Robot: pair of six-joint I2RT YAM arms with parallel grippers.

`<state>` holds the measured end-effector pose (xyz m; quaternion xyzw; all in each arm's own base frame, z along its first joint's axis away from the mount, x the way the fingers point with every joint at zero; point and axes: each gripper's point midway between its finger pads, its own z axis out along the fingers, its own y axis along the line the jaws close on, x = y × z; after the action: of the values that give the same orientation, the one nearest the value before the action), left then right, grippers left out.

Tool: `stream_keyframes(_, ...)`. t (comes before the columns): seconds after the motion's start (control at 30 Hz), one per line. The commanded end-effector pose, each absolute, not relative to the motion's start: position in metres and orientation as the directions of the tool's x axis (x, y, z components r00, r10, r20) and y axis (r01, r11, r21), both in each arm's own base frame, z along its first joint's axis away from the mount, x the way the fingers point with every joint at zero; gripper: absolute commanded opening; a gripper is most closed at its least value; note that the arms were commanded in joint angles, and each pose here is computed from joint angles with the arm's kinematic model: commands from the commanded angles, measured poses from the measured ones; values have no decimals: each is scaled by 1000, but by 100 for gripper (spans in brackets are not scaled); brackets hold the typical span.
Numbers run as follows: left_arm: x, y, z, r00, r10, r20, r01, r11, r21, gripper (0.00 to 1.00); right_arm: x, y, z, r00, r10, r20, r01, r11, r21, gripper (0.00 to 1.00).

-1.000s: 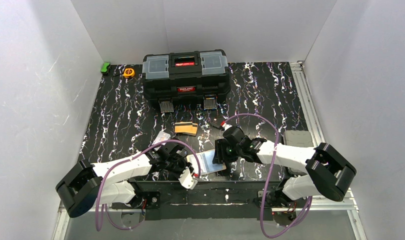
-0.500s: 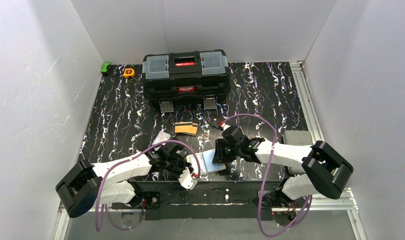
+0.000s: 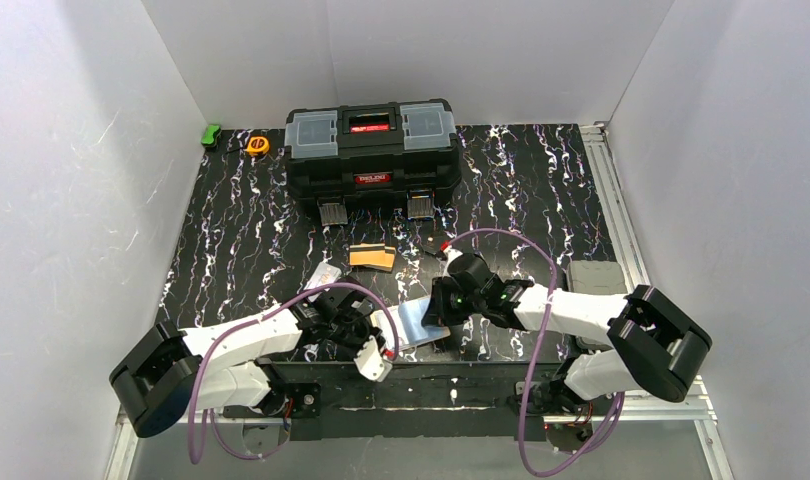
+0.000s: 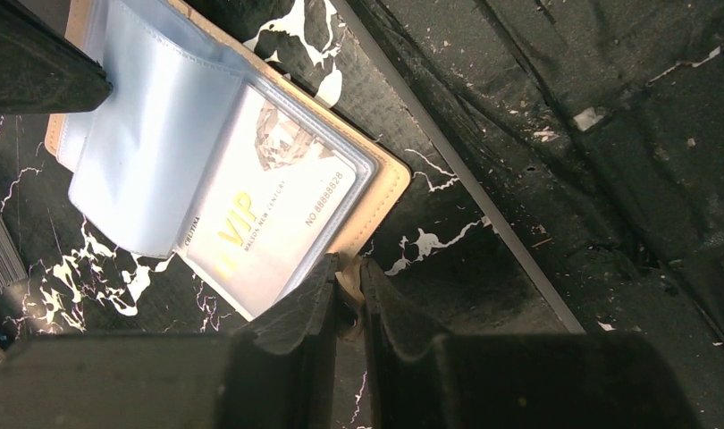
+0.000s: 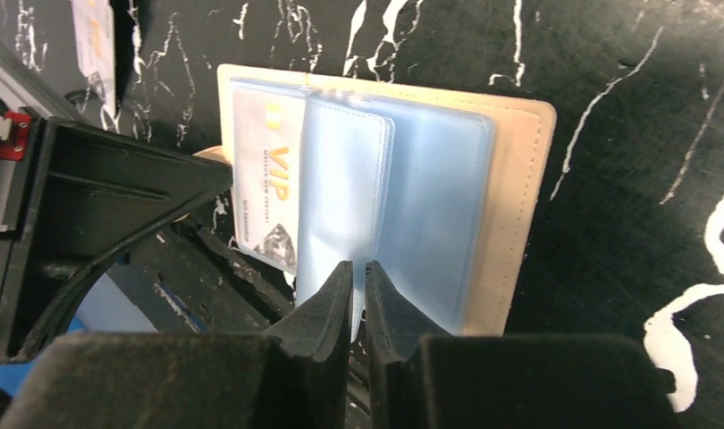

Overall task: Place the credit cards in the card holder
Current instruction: Turn over the card slot in the card holder.

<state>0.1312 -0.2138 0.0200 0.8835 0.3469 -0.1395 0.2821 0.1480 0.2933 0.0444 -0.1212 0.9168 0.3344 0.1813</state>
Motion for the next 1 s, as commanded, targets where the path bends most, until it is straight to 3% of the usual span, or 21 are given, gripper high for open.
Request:
stream_keyframes(0.0,120,-206,17,724,520,-453,684,-625,376,5,149,310,67,-884,-80,-461,-393,660,640,17)
stream_keyframes(0.97,117,-204,16,744,499,-445,661,-646,381,4,138,336,77,-884,-139,-447,-447,531,720,22)
